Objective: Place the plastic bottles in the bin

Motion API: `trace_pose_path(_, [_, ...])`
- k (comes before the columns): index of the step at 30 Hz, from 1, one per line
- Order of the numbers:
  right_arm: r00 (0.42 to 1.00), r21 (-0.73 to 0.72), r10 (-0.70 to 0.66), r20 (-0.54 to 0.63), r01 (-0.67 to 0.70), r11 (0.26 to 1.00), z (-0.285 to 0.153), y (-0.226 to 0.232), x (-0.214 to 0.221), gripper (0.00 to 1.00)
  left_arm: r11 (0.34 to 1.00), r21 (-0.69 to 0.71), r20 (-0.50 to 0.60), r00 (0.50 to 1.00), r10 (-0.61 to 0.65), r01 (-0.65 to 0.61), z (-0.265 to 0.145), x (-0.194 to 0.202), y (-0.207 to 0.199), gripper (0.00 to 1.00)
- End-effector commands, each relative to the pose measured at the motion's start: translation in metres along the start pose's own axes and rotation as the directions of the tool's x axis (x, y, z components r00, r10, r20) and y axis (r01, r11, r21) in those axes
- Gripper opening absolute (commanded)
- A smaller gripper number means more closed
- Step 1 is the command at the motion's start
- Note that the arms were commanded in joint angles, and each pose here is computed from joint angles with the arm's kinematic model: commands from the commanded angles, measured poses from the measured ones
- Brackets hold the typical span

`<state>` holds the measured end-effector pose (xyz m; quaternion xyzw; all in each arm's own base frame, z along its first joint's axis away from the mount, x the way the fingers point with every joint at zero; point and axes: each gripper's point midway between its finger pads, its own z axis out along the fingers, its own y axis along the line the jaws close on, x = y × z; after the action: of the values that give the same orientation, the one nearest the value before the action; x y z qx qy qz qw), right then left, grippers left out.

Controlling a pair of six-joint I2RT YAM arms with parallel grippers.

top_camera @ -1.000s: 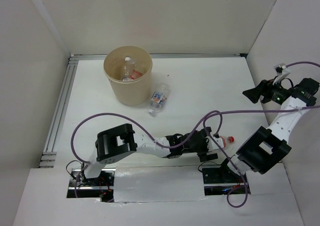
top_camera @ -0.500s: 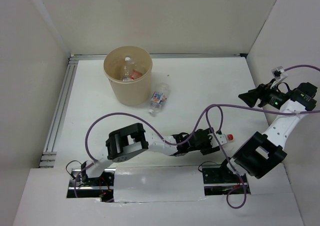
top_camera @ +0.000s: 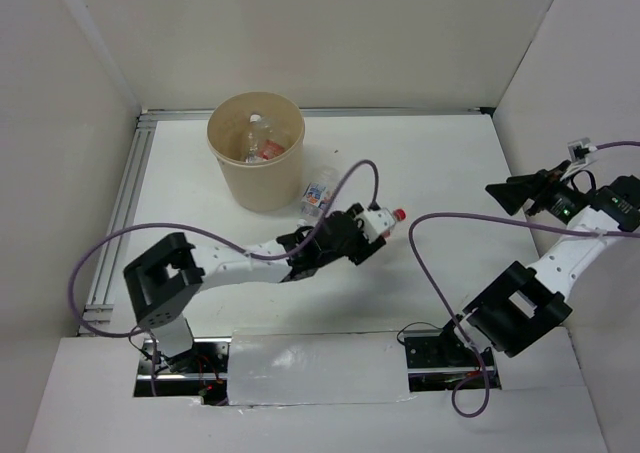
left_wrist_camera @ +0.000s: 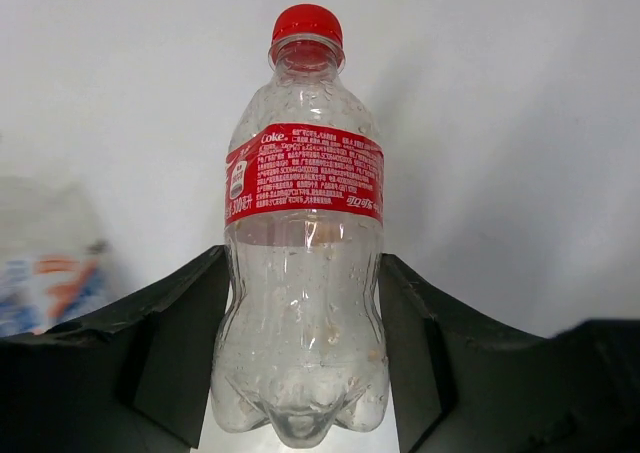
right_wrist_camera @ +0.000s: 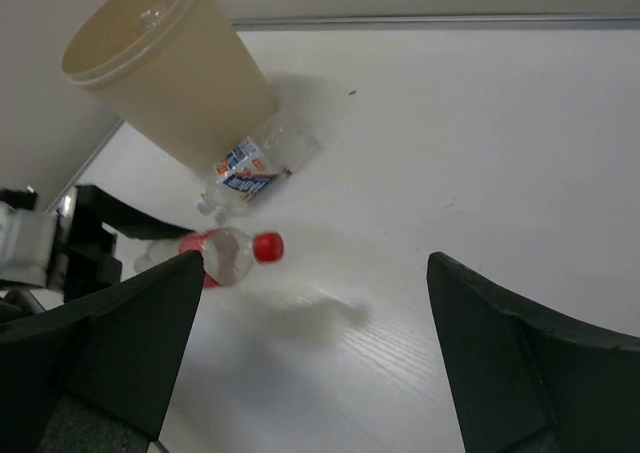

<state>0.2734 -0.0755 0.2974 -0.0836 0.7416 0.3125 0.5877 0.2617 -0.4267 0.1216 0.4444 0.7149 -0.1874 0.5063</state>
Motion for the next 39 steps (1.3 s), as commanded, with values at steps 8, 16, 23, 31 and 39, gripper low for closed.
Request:
trace_pose_path(8, [0.987, -0.171, -0.161, 0.011, 0.16, 0.972, 0.033, 0.034, -0.007, 0.68, 0.935, -0.315, 0.306, 0.95, -0.06, 0.16, -0.104, -0.131, 0.145, 0.05])
trace_pose_path(16, [0.974, -0.226, -0.188, -0.124, 0.157, 0.961, 0.069, 0.049, 0.03, 0.7, 0.722, -0.574, 0.467, 0.879, -0.099, 0.387, -0.193, -0.153, 0.281, 0.09])
trace_pose_path(23, [0.917, -0.182, -0.328, -0.226, 0.291, 0.939, 0.138, 0.083, 0.035, 1.0, 0.642, -0.649, 0.369, 0.907, -0.203, 0.408, -0.203, -0.091, 0.316, 0.29])
trace_pose_path(31, [0.924, -0.044, 0.007, -0.382, -0.026, 0.999, 0.226, 0.068, 0.067, 1.0, 0.586, -0.686, 0.329, 0.902, -0.279, 0.431, -0.21, -0.056, 0.325, 0.93])
trace_pose_path(39, [0.85, 0.045, 0.248, -0.464, -0.257, 0.965, 0.307, 0.083, 0.128, 1.0, 0.601, -0.64, 0.46, 0.865, -0.2, 0.479, -0.274, -0.12, 0.31, 1.0])
